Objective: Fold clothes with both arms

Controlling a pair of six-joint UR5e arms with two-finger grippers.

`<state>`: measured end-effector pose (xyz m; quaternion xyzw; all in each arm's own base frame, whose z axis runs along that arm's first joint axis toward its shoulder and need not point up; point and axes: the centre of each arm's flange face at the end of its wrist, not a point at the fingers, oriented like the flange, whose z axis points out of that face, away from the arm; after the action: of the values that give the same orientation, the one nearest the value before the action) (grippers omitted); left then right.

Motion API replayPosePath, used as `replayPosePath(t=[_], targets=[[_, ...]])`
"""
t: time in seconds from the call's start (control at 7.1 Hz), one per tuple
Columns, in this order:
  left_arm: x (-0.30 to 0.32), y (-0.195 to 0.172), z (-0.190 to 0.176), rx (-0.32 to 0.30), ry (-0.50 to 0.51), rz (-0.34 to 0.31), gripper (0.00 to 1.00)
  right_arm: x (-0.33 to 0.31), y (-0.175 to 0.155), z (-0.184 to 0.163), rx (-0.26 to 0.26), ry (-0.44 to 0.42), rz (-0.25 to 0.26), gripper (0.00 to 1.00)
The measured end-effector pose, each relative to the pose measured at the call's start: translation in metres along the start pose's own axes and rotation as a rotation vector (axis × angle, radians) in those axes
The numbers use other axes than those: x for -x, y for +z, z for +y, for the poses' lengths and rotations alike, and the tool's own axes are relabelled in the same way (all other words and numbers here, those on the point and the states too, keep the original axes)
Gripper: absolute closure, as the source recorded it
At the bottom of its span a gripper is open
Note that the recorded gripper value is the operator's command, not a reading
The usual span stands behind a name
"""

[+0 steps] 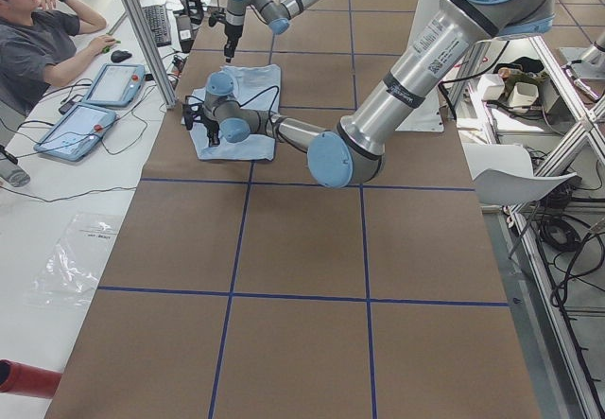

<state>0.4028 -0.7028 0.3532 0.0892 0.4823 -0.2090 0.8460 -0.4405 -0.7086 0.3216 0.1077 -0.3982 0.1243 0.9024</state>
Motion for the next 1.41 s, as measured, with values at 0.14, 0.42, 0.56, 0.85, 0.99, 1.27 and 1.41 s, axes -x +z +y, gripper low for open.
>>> replayPosePath(t=[0.14, 0.42, 0.56, 0.85, 0.99, 1.27, 1.41], targets=[[0.000, -0.005, -0.002, -0.004, 0.000, 0.006, 0.01, -0.014, 0.004, 0.019, 0.000, -0.017, -0.020, 0.00], [0.004, -0.025, -0.001, -0.015, 0.003, 0.028, 0.01, -0.032, 0.004, 0.079, 0.028, -0.061, -0.065, 0.00], [0.006, -0.031, 0.000, -0.018, 0.005, 0.036, 0.01, -0.040, 0.001, 0.109, 0.046, -0.077, -0.081, 0.02], [0.008, -0.035, 0.001, -0.019, 0.006, 0.042, 0.01, -0.056, -0.002, 0.135, 0.065, -0.086, -0.084, 0.04], [0.008, -0.036, 0.001, -0.019, 0.007, 0.043, 0.01, -0.057, 0.000, 0.140, 0.074, -0.087, -0.077, 0.07], [0.010, -0.035, 0.002, -0.019, 0.006, 0.041, 0.01, -0.057, 0.008, 0.149, 0.092, -0.090, -0.060, 0.31], [0.012, -0.035, 0.002, -0.018, 0.005, 0.038, 0.01, -0.056, 0.011, 0.152, 0.099, -0.091, -0.055, 0.39]])
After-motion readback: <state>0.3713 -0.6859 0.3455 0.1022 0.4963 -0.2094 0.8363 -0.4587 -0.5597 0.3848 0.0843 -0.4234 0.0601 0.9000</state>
